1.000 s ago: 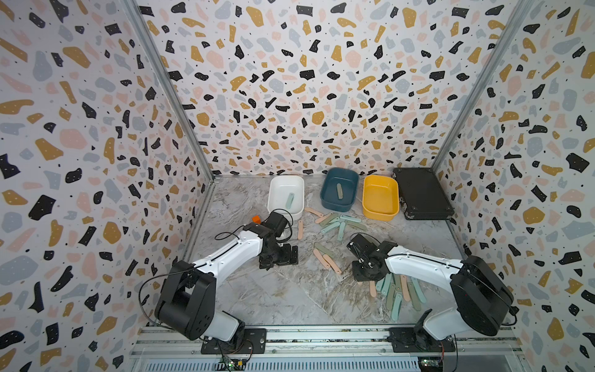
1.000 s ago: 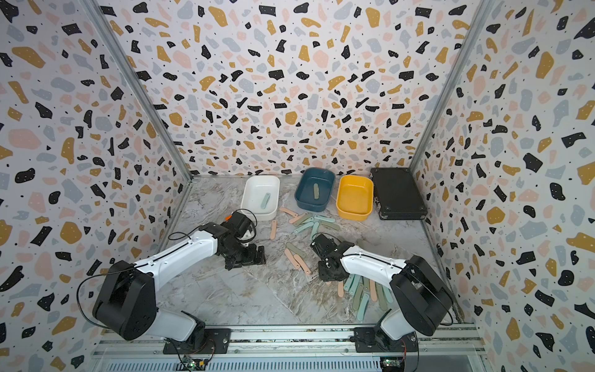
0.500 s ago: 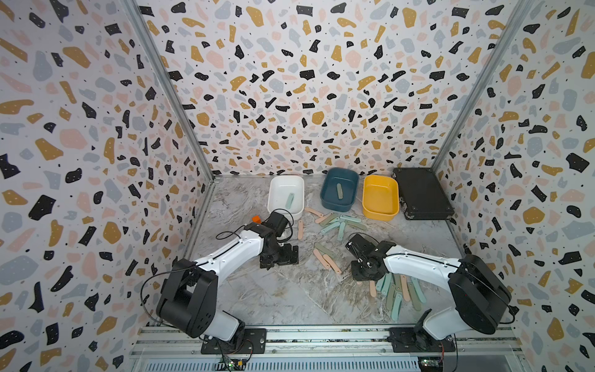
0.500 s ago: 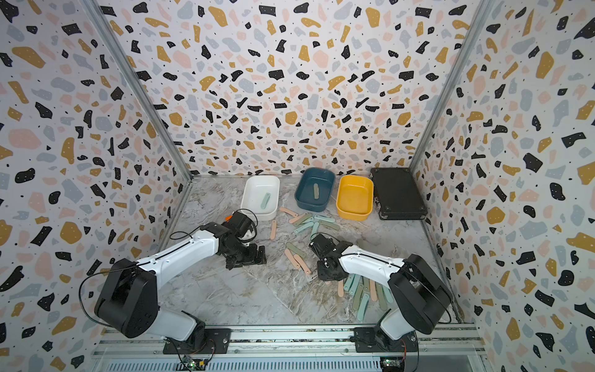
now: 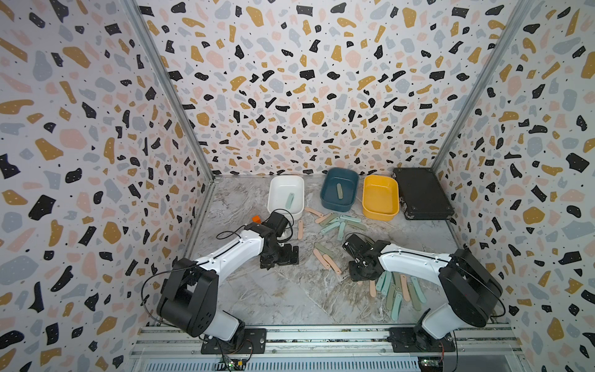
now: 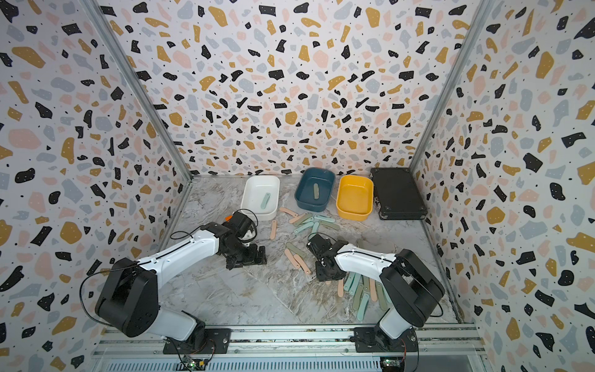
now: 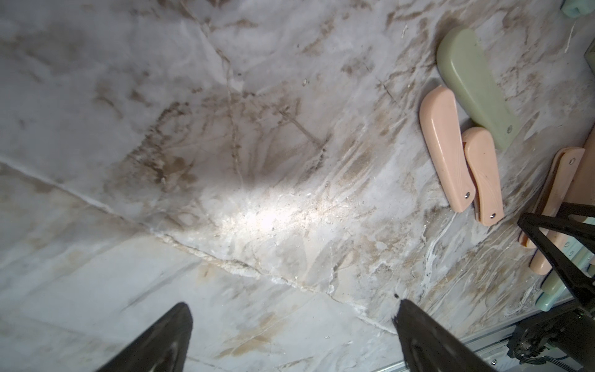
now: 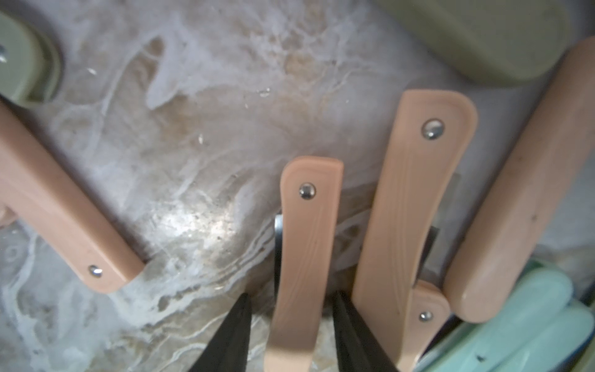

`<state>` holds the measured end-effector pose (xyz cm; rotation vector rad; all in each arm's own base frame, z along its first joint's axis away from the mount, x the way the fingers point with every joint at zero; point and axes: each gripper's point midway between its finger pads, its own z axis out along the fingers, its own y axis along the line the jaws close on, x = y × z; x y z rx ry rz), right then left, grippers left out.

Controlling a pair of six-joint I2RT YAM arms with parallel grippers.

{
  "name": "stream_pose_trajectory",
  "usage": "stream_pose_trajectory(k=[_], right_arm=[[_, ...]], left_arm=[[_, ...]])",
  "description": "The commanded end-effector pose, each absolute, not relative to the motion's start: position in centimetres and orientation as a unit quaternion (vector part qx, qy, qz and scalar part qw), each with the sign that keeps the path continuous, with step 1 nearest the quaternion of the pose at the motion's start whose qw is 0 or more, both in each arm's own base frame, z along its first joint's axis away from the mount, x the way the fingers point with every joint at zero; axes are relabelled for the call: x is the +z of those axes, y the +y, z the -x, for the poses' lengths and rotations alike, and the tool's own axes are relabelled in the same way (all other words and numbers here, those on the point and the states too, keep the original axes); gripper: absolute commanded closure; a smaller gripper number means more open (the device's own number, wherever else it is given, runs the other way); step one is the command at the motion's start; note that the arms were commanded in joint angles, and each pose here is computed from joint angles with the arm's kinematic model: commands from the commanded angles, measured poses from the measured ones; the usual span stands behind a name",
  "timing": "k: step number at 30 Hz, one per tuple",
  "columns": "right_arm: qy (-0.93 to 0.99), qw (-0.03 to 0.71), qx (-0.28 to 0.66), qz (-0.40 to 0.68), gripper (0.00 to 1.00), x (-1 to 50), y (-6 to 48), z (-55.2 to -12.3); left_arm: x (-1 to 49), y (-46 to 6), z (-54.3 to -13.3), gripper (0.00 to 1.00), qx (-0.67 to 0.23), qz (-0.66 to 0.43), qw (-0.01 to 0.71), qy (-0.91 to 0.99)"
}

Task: Place the fruit knives into the storage box by color
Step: Pick up the fruit knife from the center of the board.

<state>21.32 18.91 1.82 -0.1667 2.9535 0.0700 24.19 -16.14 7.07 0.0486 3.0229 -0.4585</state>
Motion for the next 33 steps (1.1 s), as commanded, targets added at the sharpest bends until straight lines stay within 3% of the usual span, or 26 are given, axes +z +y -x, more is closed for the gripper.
stream_pose_trajectory(k=[1, 4, 11, 23, 33], right_arm=[[0.995, 0.082, 0.004, 0.053, 0.63, 0.8, 18.2, -20.9], [0.995, 0.082, -0.008, 0.053, 0.74, 0.4, 17.7, -20.8], [0.993, 0.103, 0.003, 0.058, 0.81, 2.4, 18.2, -21.6], [0.986, 0.15, 0.013, 0.066, 0.82, 6.4, 18.7, -23.8], [0.978, 0.2, 0.036, 0.05, 0.83, 11.2, 18.8, -31.1]], left_arm=[[7.5, -16.4, -24.2, 0.01, -0.157, -0.027, 0.05, 0.986], [7.8, -16.3, -24.2, 0.01, -0.155, -0.026, 0.055, 0.986], [8.5, -16.3, -24.6, 0.01, -0.154, -0.027, 0.061, 0.986], [9.9, -16.0, -25.1, 0.01, -0.147, -0.03, 0.084, 0.985], [12.8, -16.6, -28.4, 0.01, -0.138, -0.044, 0.119, 0.982]])
